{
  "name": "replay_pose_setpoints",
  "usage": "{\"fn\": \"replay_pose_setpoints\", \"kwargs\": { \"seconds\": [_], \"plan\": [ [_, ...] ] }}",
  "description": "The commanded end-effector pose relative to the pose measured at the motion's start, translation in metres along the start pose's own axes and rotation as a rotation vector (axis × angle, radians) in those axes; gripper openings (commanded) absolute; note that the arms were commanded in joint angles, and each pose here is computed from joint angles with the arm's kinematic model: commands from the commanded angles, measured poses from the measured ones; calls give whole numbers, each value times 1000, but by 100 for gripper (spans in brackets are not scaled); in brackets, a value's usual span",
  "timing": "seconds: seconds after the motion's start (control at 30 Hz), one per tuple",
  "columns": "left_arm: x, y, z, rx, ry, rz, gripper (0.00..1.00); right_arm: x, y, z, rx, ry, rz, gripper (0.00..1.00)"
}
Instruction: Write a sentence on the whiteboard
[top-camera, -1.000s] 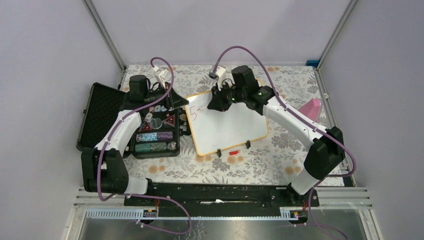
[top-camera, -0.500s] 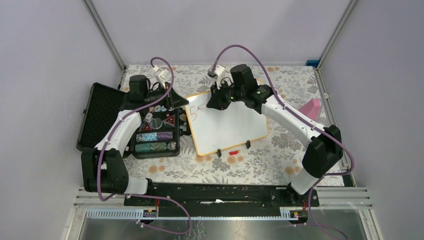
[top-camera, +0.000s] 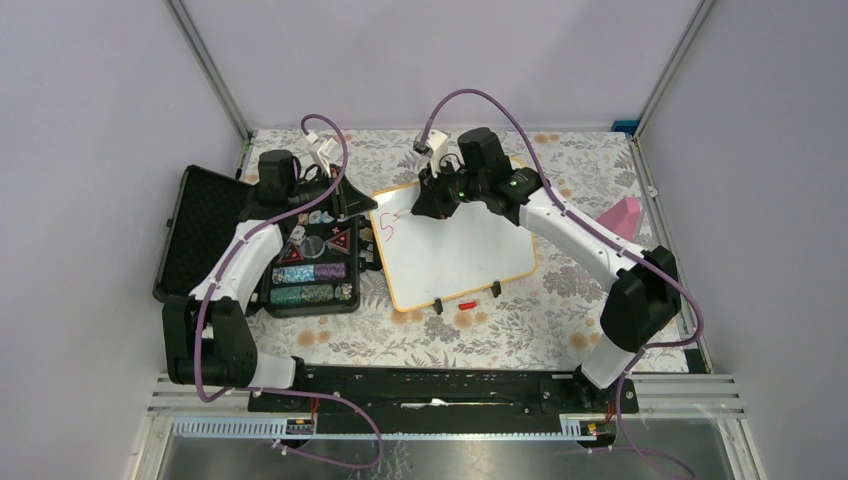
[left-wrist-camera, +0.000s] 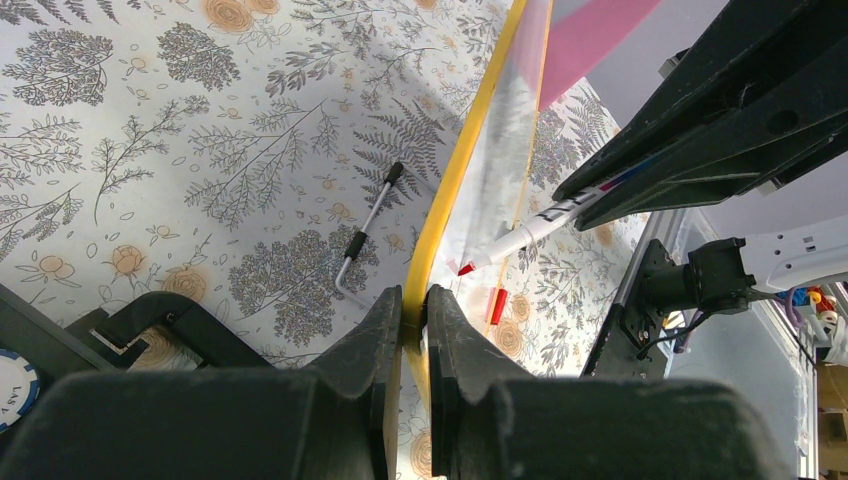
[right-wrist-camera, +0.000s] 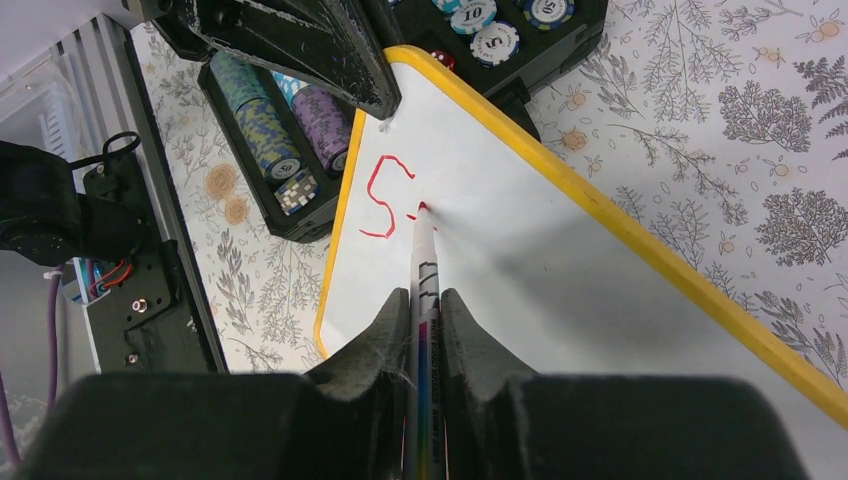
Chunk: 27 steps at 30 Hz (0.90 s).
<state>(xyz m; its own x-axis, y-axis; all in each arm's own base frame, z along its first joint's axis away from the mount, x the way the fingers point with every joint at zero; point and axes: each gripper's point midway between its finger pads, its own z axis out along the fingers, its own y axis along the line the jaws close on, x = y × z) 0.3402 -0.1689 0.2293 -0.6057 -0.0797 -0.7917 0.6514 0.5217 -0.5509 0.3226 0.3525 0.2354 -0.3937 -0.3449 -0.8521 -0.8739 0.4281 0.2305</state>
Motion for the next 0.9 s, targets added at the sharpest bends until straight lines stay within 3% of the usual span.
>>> {"fn": "replay_pose_setpoints", "kwargs": {
  "seconds": [0.0, 0.87],
  "plan": [
    [0, 6, 1, -15, -2, 28, 0, -13, -5, -1, 25, -38, -37, 0],
    [1, 8, 2, -20, 0, 24, 0, 14, 3, -9, 20, 3, -49, 0]
  ]
}}
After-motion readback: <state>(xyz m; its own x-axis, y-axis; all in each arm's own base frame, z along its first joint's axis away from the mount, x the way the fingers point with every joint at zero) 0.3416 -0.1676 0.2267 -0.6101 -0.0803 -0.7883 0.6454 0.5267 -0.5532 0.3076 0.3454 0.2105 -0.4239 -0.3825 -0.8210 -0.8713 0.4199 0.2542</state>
